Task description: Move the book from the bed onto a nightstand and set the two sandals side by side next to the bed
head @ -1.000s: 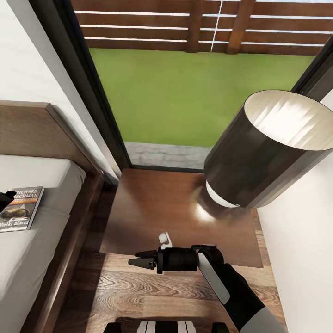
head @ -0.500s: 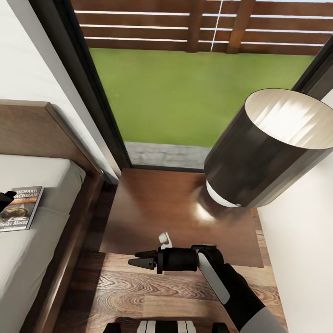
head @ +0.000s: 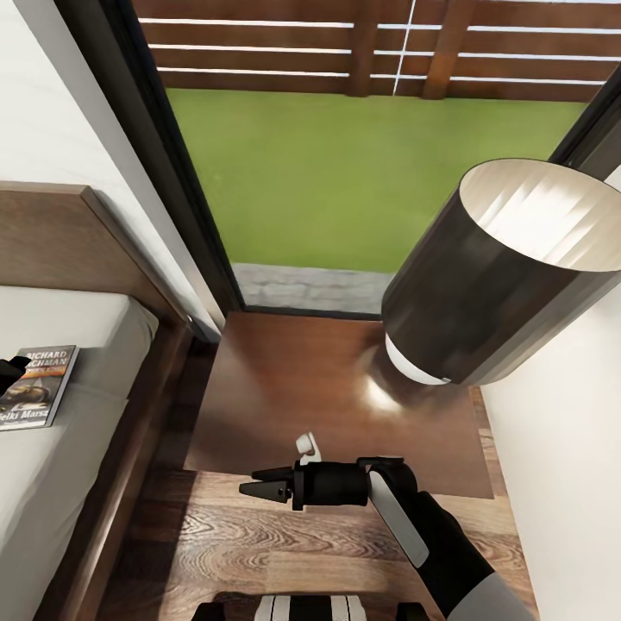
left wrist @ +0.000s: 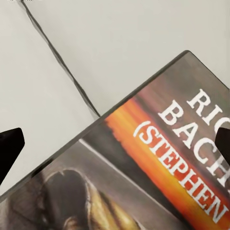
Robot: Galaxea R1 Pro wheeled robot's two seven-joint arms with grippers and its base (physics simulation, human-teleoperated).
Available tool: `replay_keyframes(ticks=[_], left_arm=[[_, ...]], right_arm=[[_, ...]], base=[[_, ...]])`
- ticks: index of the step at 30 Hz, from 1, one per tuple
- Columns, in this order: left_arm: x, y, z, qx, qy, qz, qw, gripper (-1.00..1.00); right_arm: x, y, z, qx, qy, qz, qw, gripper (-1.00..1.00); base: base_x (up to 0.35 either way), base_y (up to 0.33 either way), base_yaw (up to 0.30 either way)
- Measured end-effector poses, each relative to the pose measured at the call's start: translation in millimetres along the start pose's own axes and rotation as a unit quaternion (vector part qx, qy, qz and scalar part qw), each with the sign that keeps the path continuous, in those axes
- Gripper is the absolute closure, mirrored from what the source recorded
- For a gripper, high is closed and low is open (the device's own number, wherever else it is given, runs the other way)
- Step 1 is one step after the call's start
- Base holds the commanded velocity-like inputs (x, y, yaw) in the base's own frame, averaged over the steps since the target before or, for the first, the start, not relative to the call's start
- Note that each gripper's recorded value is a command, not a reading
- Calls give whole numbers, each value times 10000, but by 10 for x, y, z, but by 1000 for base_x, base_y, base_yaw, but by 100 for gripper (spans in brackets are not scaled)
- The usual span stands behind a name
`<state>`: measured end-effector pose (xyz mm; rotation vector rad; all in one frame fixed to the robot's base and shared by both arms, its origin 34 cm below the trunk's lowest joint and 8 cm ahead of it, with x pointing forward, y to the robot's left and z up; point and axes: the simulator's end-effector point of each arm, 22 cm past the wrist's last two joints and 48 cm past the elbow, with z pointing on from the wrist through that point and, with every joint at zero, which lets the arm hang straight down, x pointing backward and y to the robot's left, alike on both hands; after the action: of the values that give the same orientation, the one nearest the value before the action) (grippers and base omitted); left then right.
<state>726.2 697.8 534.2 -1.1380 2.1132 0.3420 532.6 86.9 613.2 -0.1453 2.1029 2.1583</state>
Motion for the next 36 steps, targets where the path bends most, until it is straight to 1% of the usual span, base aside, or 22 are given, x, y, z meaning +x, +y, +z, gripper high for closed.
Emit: replay_keyframes(ticks=[3,7,33,36], left_arm=[[0,1,0,0,0,-1,10000,-100],[62,18,52,-2,3,-1,10000,-100],[59,16,52,-1,0,9,10000,-100],[59,15,53,-2,-1,10,10000,-100]], right_arm=[[0,0,0,0,0,0,10000,-100],[24,-77,-3,1,0,-1,10000,-100],[24,-76,-2,0,0,0,10000,-100],[23,-78,-2,0,0,0,10000,-100]], base=[[0,0,0],[0,0,0],[0,0,0],[-115,-70,0]])
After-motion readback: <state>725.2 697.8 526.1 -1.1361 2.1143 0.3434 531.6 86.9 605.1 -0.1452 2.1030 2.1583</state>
